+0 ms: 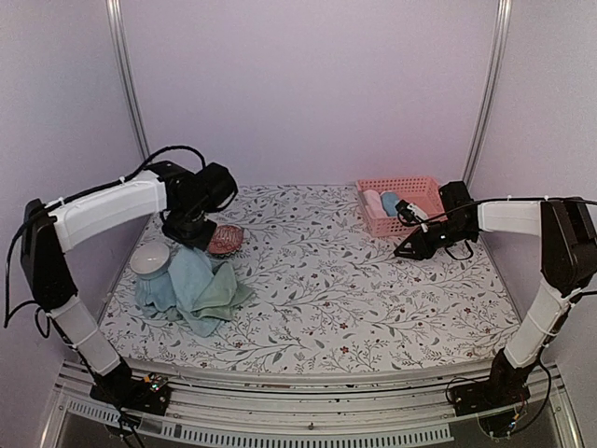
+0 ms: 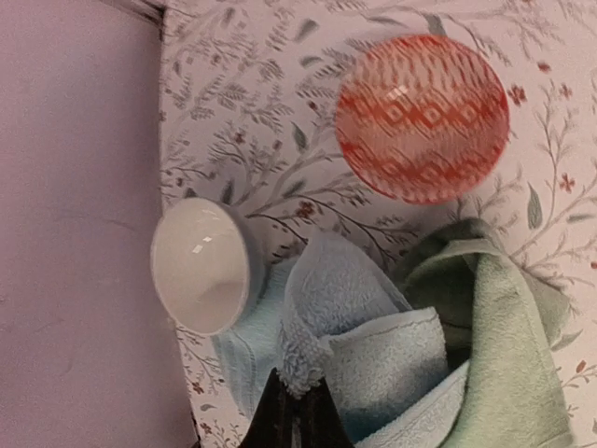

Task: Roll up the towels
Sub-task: Pick up the towel from the towel pile, then place the towel at the center of the board, then pick up the towel from the center of the board.

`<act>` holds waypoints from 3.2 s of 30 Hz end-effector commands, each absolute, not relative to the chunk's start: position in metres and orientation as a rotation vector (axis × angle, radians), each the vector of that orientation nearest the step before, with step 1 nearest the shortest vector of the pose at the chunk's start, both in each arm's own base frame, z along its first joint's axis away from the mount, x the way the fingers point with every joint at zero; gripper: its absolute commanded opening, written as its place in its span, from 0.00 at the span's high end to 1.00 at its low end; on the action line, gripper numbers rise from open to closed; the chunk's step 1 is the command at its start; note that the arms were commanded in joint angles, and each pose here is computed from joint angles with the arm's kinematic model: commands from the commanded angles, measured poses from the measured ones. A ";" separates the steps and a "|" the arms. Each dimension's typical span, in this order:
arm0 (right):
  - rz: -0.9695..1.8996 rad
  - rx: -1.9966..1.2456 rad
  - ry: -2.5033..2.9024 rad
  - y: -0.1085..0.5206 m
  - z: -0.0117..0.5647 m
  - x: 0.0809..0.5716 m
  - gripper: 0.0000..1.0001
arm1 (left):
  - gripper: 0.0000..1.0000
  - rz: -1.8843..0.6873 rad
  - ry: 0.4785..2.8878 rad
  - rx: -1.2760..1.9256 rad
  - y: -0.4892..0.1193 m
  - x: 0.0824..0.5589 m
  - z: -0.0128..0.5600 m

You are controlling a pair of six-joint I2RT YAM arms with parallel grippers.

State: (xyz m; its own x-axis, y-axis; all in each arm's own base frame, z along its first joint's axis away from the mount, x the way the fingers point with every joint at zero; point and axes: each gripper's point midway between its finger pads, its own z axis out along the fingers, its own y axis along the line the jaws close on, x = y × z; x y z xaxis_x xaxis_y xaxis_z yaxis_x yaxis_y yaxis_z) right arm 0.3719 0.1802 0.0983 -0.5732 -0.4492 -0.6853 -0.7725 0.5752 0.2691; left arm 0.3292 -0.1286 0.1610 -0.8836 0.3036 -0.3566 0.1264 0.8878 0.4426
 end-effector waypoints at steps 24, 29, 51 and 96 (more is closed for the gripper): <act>0.777 -0.826 2.138 0.151 0.187 0.396 0.69 | 1.00 -0.700 1.326 0.841 -0.427 0.265 0.554; 0.649 -0.737 2.128 0.111 0.213 0.394 0.69 | 1.00 -0.823 1.570 0.935 -0.469 0.273 0.428; 0.228 -0.925 2.510 0.077 0.098 0.357 0.69 | 0.39 -0.421 2.643 0.630 -0.274 0.299 0.057; 0.261 -0.572 2.664 0.032 0.039 0.438 0.97 | 0.39 -0.701 2.129 1.500 -0.522 0.165 0.065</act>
State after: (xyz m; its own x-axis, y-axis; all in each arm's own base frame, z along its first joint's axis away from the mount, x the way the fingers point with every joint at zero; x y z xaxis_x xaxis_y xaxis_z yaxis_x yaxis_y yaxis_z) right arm 0.4252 0.0239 0.0189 -0.8732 -0.3512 -0.3379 -0.3993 0.9130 0.0829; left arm 0.1739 -0.5066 0.0783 -0.3307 0.7033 -0.6293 0.9437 0.2545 -0.2116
